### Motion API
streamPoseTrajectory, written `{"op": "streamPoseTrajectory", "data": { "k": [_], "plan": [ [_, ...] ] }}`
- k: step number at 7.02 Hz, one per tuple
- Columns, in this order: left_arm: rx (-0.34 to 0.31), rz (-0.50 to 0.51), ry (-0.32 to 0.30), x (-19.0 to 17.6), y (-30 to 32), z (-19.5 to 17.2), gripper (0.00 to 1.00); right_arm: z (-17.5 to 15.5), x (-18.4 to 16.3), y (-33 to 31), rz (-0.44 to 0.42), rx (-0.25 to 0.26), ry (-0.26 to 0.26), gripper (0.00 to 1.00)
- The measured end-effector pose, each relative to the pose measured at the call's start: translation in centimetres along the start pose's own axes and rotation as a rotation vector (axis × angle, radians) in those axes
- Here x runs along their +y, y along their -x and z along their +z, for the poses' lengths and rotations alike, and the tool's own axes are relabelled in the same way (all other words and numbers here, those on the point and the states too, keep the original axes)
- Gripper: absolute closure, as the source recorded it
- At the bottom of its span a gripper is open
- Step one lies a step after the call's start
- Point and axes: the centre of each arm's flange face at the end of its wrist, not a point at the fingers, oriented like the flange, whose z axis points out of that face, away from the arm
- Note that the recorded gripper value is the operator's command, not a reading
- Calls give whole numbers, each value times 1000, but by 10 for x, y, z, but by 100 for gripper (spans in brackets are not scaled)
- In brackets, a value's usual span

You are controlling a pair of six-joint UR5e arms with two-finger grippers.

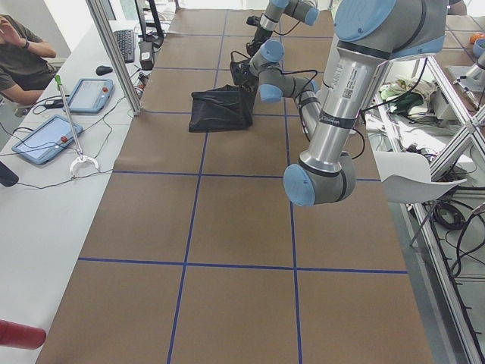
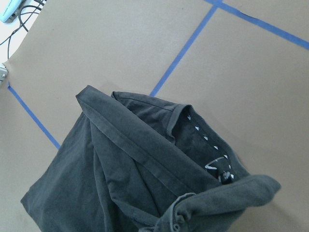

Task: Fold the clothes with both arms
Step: 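Lift the near edge with both grippers and fold it away from the robot, then open both grippers and raise them off the folded shirt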

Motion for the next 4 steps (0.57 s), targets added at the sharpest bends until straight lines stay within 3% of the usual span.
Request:
{"op": "streamPoseTrajectory", "data": {
  "k": [3,4],
  "plan": [
    [-43,26,-109,-79,-4,76,100,75,-35,82,-70,86,-66,100],
    [-45,32,-138,-106,-4,105,69,99,-49,106,-88,107,-68,90]
  ]
}}
